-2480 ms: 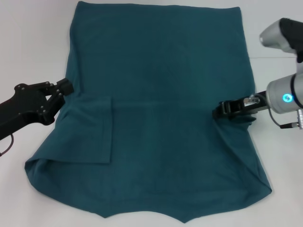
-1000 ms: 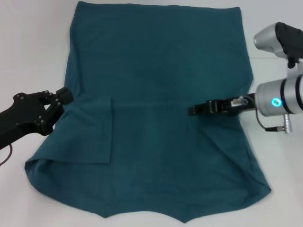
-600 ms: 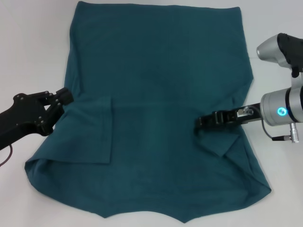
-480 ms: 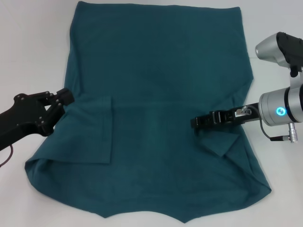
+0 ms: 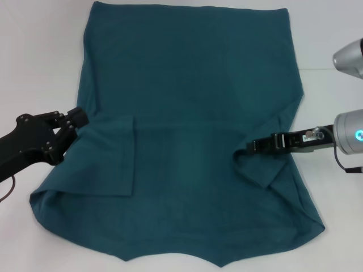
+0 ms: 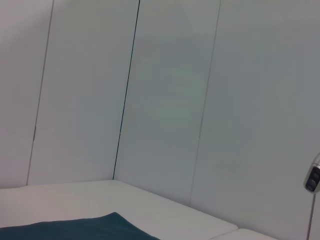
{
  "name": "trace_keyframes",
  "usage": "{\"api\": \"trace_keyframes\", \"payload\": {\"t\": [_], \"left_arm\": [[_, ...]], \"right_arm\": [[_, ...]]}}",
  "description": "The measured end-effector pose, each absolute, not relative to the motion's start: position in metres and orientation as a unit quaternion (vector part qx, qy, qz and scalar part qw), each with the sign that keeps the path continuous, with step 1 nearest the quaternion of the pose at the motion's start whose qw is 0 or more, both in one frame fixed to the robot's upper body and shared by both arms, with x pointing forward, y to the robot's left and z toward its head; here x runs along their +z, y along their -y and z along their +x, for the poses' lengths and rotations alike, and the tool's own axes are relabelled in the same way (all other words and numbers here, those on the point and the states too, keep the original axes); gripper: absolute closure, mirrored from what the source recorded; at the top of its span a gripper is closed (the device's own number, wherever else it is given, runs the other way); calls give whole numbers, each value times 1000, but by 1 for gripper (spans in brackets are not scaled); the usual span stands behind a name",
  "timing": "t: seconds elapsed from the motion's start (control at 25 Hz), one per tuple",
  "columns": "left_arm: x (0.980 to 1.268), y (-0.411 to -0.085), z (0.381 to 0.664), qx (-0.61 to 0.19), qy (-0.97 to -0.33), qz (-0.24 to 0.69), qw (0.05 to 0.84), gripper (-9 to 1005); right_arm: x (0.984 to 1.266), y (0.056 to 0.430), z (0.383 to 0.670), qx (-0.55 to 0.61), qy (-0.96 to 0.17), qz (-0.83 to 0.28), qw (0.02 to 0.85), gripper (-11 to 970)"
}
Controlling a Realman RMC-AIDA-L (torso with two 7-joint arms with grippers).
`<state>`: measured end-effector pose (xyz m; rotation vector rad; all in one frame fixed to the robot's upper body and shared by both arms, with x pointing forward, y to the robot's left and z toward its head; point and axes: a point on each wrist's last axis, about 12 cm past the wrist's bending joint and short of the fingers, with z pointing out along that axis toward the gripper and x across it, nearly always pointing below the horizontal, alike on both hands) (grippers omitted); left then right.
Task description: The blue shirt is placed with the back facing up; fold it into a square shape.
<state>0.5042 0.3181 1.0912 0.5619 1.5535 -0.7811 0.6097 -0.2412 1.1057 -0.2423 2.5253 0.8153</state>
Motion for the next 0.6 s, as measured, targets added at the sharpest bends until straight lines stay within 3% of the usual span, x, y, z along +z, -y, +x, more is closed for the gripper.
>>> {"api": "trace_keyframes", "payload": {"t": [0.6], "left_arm": [[1091,-314,505,-342,-670,244,611,937]], "right_arm": [[1092,249,603,259,-937,-92,214,334]]}}
